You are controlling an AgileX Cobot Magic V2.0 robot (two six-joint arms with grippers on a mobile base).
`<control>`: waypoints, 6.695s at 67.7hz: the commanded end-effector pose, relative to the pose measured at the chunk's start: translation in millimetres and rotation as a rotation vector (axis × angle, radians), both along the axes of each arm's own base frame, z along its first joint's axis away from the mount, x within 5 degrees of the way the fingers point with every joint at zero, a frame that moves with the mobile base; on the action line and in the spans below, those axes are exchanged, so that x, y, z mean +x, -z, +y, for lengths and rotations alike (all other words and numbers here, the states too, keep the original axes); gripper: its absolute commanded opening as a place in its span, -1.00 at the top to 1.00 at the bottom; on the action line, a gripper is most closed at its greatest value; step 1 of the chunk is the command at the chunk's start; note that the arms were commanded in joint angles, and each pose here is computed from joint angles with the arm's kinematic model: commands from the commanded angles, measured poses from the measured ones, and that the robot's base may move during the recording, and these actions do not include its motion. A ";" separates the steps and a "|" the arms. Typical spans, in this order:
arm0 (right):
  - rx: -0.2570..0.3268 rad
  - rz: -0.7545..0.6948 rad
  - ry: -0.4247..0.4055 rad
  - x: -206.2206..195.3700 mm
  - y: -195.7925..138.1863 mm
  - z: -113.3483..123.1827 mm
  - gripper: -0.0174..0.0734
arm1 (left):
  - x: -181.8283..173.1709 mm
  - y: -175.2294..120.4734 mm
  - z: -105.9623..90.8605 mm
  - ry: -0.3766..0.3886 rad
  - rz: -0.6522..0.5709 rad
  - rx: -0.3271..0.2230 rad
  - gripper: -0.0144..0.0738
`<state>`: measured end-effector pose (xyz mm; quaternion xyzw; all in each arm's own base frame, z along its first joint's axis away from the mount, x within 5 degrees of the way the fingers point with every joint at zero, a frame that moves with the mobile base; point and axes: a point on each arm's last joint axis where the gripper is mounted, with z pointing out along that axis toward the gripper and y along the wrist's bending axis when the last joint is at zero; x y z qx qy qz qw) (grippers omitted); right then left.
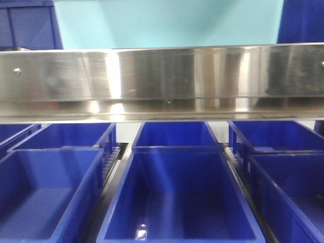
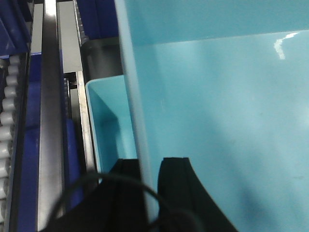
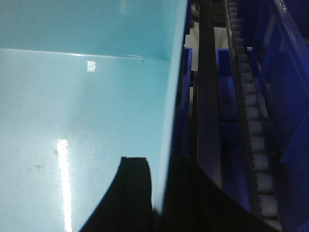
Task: Move two blue bins to right shelf middle
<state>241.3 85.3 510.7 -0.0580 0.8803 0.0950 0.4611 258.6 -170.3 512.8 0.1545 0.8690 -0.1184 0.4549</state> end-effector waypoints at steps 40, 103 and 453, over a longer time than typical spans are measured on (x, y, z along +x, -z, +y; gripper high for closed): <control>0.005 -0.064 -0.006 -0.4 -7.7 -0.5 0.95 | -8.8 -12.8 -1.0 0.041 -0.053 -0.056 0.92; 0.005 -0.065 -0.006 -0.4 -7.8 -0.5 0.95 | -8.8 -12.8 -1.0 0.041 -0.053 -0.056 0.92; 0.089 -0.015 -0.062 54.8 32.0 30.5 0.96 | 22.8 15.9 9.3 -0.020 0.055 -0.075 0.92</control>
